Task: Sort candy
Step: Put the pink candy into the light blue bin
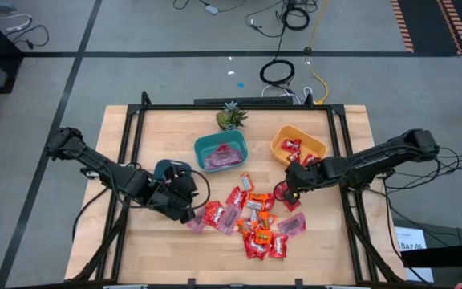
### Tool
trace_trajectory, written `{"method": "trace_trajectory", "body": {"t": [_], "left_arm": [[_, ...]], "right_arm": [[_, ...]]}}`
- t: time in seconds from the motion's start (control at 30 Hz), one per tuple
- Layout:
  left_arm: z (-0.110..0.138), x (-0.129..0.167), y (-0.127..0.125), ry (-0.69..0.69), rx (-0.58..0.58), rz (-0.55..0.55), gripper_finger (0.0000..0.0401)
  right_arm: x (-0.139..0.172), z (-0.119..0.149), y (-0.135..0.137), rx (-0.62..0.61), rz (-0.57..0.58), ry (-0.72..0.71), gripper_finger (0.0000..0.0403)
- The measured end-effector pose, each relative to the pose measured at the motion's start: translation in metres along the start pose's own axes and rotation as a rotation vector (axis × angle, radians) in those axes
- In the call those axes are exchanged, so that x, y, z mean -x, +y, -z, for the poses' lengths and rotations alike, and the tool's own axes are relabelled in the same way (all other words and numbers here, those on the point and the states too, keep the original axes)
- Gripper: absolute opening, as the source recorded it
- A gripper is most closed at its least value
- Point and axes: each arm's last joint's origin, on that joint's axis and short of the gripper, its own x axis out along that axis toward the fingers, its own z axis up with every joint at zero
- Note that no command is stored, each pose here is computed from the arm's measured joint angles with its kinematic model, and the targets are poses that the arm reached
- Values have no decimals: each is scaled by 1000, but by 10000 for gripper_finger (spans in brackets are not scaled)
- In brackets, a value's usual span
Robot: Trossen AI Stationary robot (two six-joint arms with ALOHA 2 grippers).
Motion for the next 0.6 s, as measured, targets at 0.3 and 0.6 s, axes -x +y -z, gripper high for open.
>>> {"method": "trace_trajectory", "body": {"t": [0.3, 0.6], "left_arm": [[0, 0, 0, 0, -1, 0, 80], [0, 0, 0, 0, 0, 0, 80]], "right_arm": [[-28, -1, 11, -33, 22, 41, 128], [-54, 1, 18, -20, 68, 34, 188]]}}
